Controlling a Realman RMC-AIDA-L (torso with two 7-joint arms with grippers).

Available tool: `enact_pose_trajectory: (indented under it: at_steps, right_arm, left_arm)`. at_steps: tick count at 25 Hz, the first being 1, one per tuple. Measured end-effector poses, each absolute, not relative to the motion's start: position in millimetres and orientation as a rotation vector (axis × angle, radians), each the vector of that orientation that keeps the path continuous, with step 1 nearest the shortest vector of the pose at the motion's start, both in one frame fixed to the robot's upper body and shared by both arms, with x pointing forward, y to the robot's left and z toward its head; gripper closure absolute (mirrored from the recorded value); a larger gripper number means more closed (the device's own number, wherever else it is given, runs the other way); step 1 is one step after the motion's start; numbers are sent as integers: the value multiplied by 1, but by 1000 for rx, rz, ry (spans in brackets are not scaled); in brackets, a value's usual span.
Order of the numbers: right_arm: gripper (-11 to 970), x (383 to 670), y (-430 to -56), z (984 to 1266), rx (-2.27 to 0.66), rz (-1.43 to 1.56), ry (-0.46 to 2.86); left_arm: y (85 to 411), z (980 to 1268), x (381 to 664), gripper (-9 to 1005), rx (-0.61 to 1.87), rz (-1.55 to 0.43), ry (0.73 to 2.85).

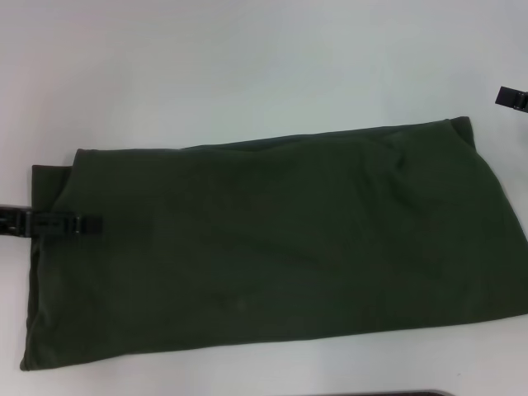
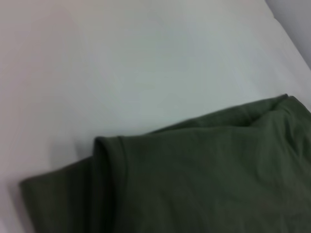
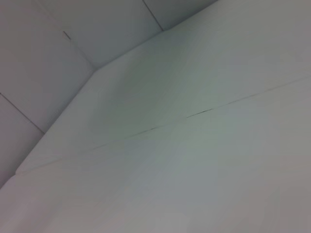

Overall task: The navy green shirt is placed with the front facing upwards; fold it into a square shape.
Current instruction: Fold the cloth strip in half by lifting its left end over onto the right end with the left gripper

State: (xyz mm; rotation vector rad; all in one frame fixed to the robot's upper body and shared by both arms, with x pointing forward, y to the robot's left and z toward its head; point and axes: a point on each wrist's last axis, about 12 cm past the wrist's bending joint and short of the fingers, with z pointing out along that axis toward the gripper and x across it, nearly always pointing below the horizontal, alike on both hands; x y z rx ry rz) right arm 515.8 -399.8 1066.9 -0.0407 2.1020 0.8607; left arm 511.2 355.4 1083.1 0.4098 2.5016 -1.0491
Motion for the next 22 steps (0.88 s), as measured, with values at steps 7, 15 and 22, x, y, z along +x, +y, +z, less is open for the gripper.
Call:
enact_pose_trajectory:
  at_steps: [7,15,22]
  right_arm:
    - [44,516,-399,1066,-45,862,2106]
    - [43,515,-398,1066,-48,868,2105]
    - [43,516,-398,1066,-48,866,2105]
  left_arm:
    - [348,1072,511,160,410,-1051,2525]
    - [348,1067,512,159,399,-1025,2546]
    - [346,1072,514,159,421,-1055,2519]
